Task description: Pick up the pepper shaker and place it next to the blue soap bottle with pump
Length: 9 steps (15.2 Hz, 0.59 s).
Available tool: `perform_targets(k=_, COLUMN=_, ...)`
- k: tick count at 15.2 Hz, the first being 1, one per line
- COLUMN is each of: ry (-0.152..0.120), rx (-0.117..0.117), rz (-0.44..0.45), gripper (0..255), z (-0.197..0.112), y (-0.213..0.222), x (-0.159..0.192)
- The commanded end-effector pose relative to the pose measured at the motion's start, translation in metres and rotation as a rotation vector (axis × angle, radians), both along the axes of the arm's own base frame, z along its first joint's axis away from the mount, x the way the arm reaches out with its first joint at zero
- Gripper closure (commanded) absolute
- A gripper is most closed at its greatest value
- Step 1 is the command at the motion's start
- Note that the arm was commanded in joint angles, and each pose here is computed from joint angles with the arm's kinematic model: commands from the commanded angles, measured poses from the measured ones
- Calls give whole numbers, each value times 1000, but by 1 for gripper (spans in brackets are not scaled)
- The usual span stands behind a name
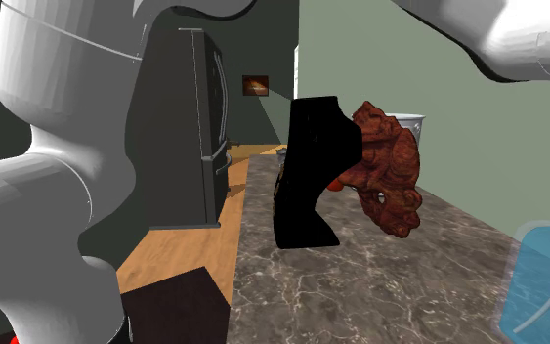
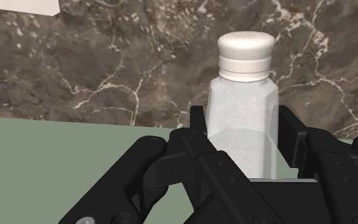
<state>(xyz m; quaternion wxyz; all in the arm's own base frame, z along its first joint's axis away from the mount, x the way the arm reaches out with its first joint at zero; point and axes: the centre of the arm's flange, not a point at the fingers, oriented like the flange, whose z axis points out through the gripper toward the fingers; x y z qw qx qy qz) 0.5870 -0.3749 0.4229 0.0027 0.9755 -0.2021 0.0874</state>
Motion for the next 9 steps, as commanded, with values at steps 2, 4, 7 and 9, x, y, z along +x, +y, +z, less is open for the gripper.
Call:
perform_targets(k=2, ry=-1, rx=0, rz=0, gripper=255, z=-17, y=-1, x=-1)
perform_targets(k=4, ry=-1, rx=0, rz=0, gripper=255, z=-27, y=-1, x=-1)
perform_targets(k=7, ry=-1, rx=0, rz=0, gripper=255, z=-43, y=-1, x=-1)
perform_targets(k=9, ry=-1, rx=0, rz=0, gripper=255, z=-54, y=-1, x=-1)
